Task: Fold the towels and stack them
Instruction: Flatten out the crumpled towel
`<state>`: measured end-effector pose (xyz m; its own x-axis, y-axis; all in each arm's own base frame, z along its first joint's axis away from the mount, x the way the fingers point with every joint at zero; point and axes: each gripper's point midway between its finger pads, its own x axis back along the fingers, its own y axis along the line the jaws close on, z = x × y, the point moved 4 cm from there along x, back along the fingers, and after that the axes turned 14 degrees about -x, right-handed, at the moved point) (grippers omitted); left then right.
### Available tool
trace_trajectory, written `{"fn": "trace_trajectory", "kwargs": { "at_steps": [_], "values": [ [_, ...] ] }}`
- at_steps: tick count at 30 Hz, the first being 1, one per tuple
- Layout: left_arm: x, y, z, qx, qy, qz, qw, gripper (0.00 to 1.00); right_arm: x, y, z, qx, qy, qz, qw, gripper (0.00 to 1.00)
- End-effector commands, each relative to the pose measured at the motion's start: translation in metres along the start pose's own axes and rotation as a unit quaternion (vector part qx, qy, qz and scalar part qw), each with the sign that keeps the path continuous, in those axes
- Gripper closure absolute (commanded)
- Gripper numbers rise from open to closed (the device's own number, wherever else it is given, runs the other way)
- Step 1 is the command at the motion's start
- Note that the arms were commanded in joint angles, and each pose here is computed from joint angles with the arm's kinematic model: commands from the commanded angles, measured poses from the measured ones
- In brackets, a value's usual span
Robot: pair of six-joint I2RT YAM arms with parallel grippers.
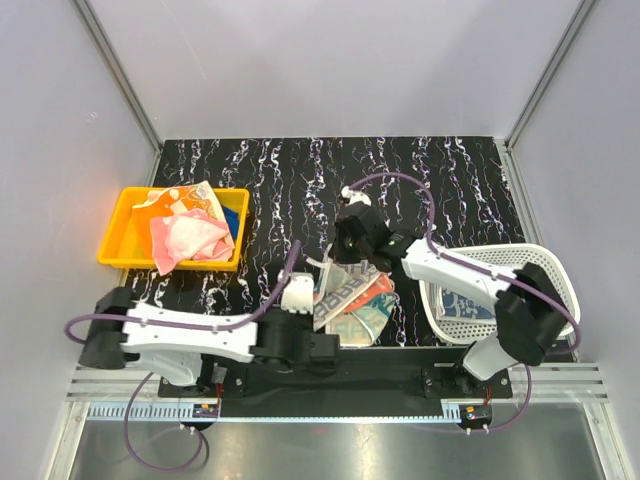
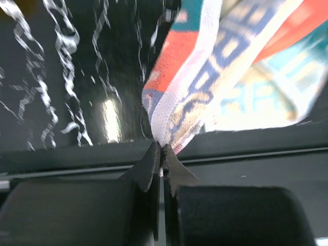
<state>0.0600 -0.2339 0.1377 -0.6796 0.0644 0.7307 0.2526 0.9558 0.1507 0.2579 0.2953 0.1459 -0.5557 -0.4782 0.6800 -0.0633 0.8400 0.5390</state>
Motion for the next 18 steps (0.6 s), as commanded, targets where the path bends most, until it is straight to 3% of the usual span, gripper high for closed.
{"fn": "trace_trajectory", "kwargs": {
  "at_steps": [1,4,8,18],
  "values": [
    [0.028,0.032,-0.050,0.013,-0.080,-0.014,0.997,1.00,0.056,0.038,-0.055,0.028,-0.106,-0.039,0.993,1.00],
    [0.065,0.055,-0.095,0.037,-0.133,0.015,0.990,1.00,0.096,0.050,-0.083,0.056,-0.159,-0.045,0.985,1.00],
    [0.102,0.074,-0.134,0.020,-0.183,0.040,0.982,1.00,0.152,0.067,-0.116,0.080,-0.221,-0.062,0.970,1.00],
    [0.203,0.116,-0.229,0.001,-0.328,0.140,0.934,1.00,0.284,0.101,-0.168,0.126,-0.336,-0.128,0.925,1.00]
  ]
}}
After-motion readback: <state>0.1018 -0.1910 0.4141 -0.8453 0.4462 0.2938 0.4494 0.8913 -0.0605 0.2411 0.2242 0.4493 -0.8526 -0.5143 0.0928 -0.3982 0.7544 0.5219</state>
